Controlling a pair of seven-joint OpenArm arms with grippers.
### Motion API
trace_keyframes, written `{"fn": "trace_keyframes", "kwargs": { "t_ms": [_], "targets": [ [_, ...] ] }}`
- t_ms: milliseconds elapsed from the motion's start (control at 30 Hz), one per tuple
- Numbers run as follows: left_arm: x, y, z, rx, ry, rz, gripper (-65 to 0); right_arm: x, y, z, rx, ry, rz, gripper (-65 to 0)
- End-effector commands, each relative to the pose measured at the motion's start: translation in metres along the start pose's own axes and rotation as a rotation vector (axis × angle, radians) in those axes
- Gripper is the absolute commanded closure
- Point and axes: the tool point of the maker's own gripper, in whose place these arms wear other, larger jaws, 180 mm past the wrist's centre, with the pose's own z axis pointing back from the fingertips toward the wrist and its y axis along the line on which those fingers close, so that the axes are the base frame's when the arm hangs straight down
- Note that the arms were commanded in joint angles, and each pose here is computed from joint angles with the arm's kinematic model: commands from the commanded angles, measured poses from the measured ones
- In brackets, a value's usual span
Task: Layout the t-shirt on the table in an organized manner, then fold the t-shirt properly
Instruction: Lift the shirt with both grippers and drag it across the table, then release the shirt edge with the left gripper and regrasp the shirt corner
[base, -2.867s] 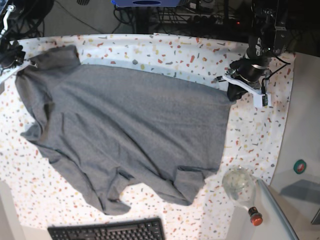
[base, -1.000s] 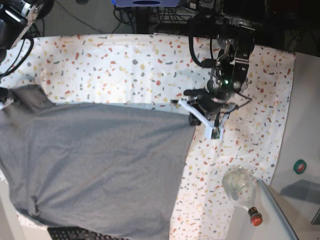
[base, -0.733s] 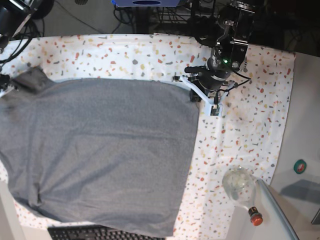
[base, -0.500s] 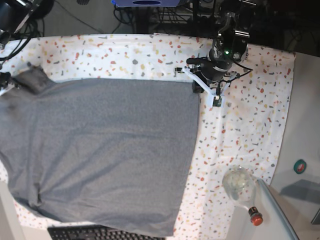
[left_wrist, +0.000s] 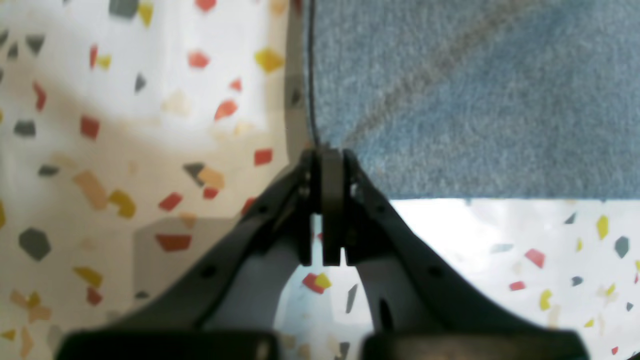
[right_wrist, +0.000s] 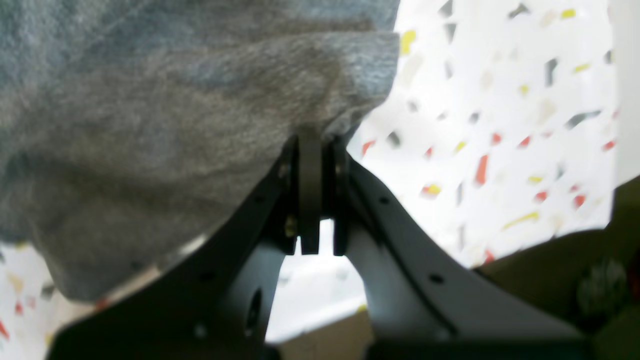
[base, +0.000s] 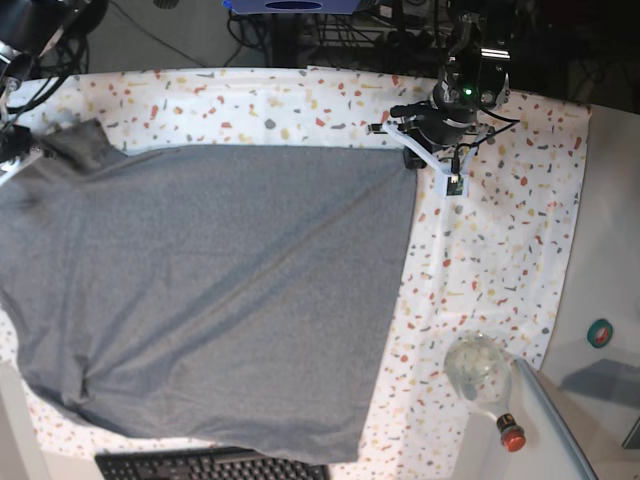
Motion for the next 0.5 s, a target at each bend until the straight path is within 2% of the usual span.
{"fn": "trace_keyframes", "kwargs": {
  "t_ms": [0,100,200,233,333,400,467],
  "targets": [
    [0.007,0.001,0.003,-0.002,-0.028,0.0,0.0,0.01,-0.011,0.007,-0.027,-0.016,-0.001,0.0],
    [-0.001,0.0,0.006,-0.002,-0.015,0.002,0.0,0.008,-0.012,0.013,-0.036,0.008,0.0,0.0],
    [-0.012,0.001,0.008,0.0,0.008,0.004,-23.9,0.008,-0.014,0.02,-0.046,-0.009,-0.015,-12.6],
    [-0.014,0.002,0.009,0.002,0.012,0.005,-28.8,0.008,-0.018,0.025,-0.058,-0.025,-0.037,-15.2],
    [-0.015,0.025,0.015,0.058,0.0,0.042,-30.4,0.013,-0.028,0.044,-0.098,-0.08,-0.058,-17.3],
    [-0.006,0.042,0.024,0.109,-0.037,0.104,-30.4,0.018,-0.034,0.056,-0.126,-0.116,-0.047,-17.4],
    [0.016,0.058,0.041,0.153,-0.115,0.134,-30.4,0.023,-0.038,0.065,-0.146,-0.145,-0.038,-17.4]
  ]
}}
